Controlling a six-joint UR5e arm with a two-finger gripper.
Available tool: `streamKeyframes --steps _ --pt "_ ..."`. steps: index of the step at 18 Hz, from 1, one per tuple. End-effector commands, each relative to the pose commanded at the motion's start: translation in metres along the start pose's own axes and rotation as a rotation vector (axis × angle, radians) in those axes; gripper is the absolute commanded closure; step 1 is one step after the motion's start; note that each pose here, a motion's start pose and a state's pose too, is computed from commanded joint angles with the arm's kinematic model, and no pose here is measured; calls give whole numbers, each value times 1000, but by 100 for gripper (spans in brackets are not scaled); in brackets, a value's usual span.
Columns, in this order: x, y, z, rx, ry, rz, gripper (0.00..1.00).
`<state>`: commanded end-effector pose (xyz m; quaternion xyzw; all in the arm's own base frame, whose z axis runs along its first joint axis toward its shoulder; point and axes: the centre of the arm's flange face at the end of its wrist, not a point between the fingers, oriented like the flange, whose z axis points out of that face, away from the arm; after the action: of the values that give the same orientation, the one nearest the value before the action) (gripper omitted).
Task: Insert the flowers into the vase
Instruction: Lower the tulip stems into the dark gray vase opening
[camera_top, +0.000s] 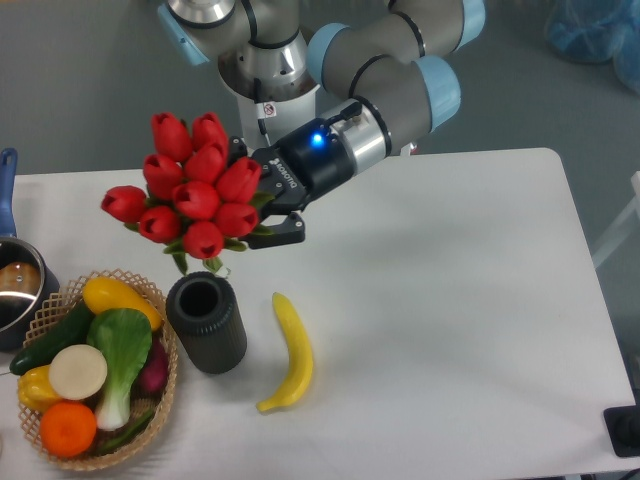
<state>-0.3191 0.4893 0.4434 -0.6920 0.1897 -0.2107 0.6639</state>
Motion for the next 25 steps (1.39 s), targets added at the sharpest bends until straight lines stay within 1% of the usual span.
streamKeyframes --steps 2,5,14,23,25 --pt "-1 4 4 0 8 0 61" --pt "-3 7 14 -1 26 27 61" --pt "-10 17 23 5 42 26 61" --pt "-13 42 28 3 51 -25 61" --pt "-13 44 28 3 51 -28 61"
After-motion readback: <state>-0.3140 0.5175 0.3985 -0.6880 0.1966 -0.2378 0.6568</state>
